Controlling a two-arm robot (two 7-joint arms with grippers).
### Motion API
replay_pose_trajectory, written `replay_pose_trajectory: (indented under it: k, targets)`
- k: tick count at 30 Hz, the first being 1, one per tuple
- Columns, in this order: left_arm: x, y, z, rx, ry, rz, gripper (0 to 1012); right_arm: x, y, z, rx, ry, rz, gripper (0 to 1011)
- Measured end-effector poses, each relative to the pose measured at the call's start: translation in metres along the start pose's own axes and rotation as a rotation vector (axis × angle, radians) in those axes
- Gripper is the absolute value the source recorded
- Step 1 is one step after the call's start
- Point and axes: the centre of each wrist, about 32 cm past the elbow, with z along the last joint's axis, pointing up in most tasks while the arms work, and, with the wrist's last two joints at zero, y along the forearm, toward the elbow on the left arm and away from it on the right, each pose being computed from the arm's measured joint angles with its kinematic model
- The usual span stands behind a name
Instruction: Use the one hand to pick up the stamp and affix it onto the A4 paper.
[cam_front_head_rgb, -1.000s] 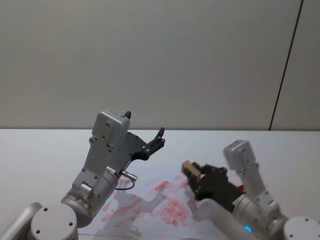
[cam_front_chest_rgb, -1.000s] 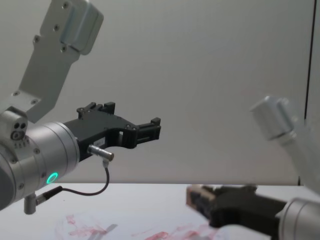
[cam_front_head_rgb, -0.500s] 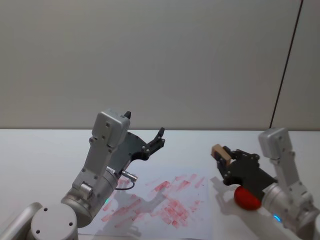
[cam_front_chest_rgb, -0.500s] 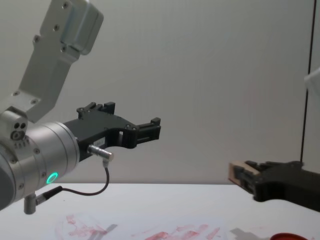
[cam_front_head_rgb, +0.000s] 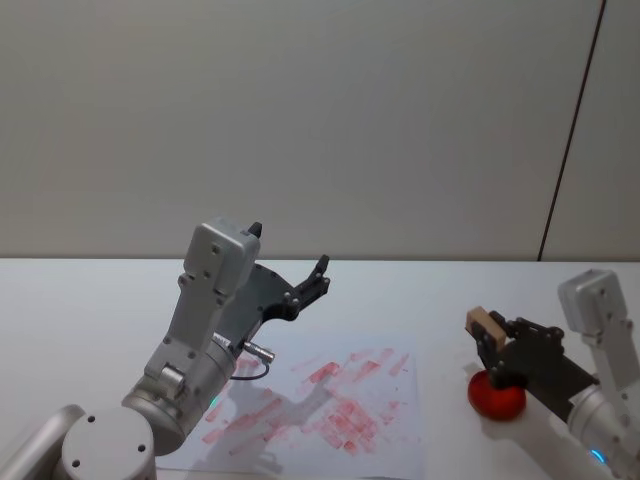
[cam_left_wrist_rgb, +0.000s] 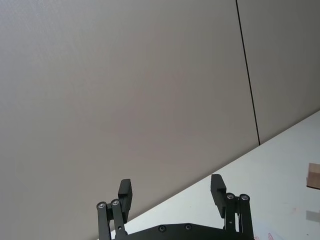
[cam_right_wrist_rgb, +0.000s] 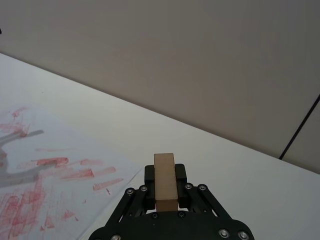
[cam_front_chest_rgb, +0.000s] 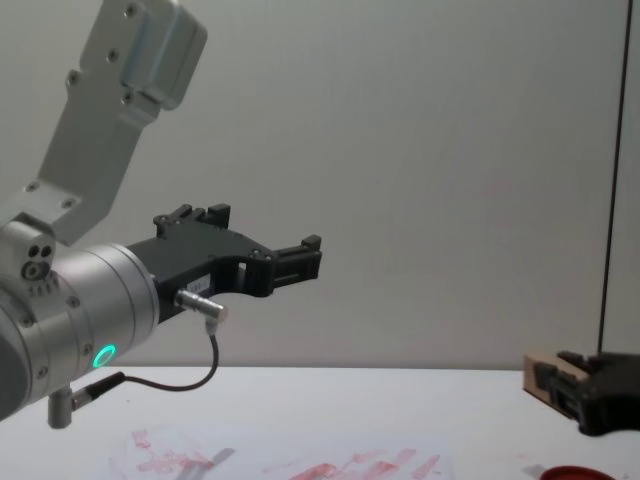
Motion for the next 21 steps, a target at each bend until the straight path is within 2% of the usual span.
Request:
replay_pose_trajectory:
  k: [12, 21]
  targets:
    - [0.0, 0.0, 0.0, 0.0, 0.0, 0.0, 1003, 0.004, -0.015, -0.013, -0.054, 0.003, -0.018, 217]
    - [0.0, 0.0, 0.0, 0.0, 0.0, 0.0, 1003, 0.005, -0.019, -0.025, -0.092, 0.013, -0.022, 216]
